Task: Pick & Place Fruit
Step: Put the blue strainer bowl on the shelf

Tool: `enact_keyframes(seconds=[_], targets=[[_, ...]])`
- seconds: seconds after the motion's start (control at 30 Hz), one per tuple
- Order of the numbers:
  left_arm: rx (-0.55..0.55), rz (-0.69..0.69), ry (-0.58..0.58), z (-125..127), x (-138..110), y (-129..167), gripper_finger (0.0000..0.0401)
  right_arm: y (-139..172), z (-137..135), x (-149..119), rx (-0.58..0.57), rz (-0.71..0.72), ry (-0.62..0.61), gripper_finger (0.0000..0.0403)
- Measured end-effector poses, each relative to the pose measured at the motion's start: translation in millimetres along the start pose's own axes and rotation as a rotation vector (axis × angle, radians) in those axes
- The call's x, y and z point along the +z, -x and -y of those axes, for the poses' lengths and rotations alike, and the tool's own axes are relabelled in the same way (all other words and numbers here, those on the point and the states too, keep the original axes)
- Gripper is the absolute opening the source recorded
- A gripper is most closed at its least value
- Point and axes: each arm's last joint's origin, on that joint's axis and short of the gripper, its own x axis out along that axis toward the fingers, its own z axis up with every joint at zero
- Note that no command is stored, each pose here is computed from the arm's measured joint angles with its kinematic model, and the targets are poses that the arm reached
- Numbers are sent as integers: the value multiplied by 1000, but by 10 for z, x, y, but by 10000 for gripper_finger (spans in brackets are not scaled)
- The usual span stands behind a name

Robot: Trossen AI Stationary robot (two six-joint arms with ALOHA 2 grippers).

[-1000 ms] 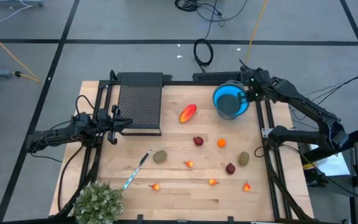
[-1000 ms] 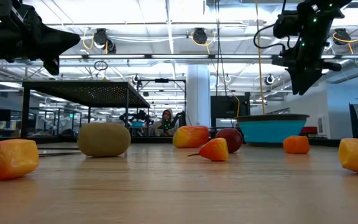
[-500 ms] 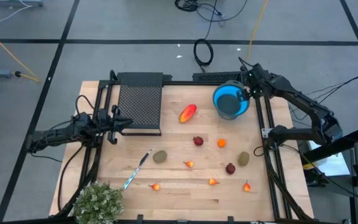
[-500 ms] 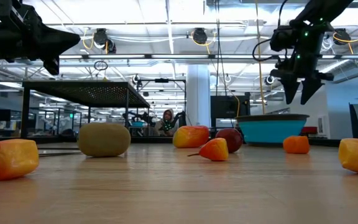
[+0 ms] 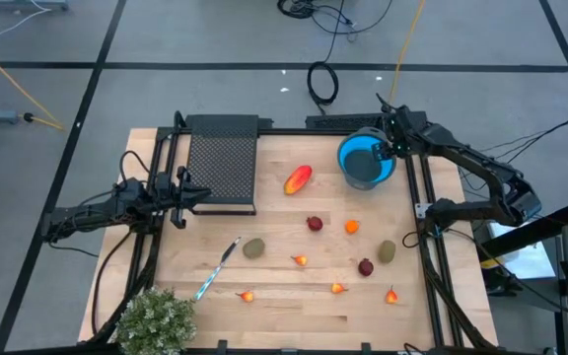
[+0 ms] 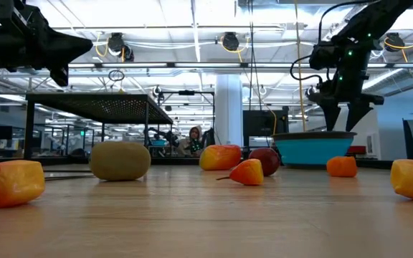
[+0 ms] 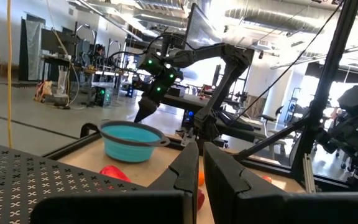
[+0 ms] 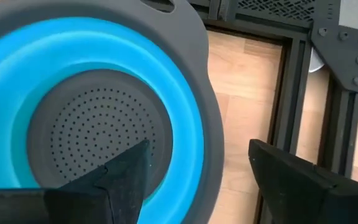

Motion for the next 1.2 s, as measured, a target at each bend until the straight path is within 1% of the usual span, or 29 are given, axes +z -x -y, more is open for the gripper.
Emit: enact_keyframes(seconds=[0.23, 0.4, 0.57, 0.7, 0.8, 0.87, 0.93, 1.07, 1.13, 1.2], targets=[[0, 0, 0, 0, 0, 0, 24, -145, 18, -117, -3, -8, -32, 249], [0, 0, 0, 0, 0, 0, 24, -203, 18, -150, 9, 5, -63, 238], [0, 4, 34, 1, 3, 0, 24, -298, 31, -270, 41, -45, -98, 215], [5, 6, 52, -1, 5, 0, 24, -314, 27, -270, 50, -30, -133, 191], [5, 12, 54, 0, 10, 0, 24, -315, 23, -259, 54, -19, -157, 165], [1, 27, 53, 3, 25, 0, 24, -314, 23, -255, 51, -14, -163, 139], [-3, 43, 53, 7, 41, 1, 24, -315, 25, -254, 46, -11, -164, 106], [-7, 61, 52, 10, 58, 2, 24, -313, 25, -249, 45, -4, -169, 26], [-7, 61, 52, 10, 58, 2, 24, -305, 20, -229, 53, 10, -168, 14], [-7, 61, 52, 11, 58, 2, 24, -306, 21, -228, 47, 17, -179, 18]])
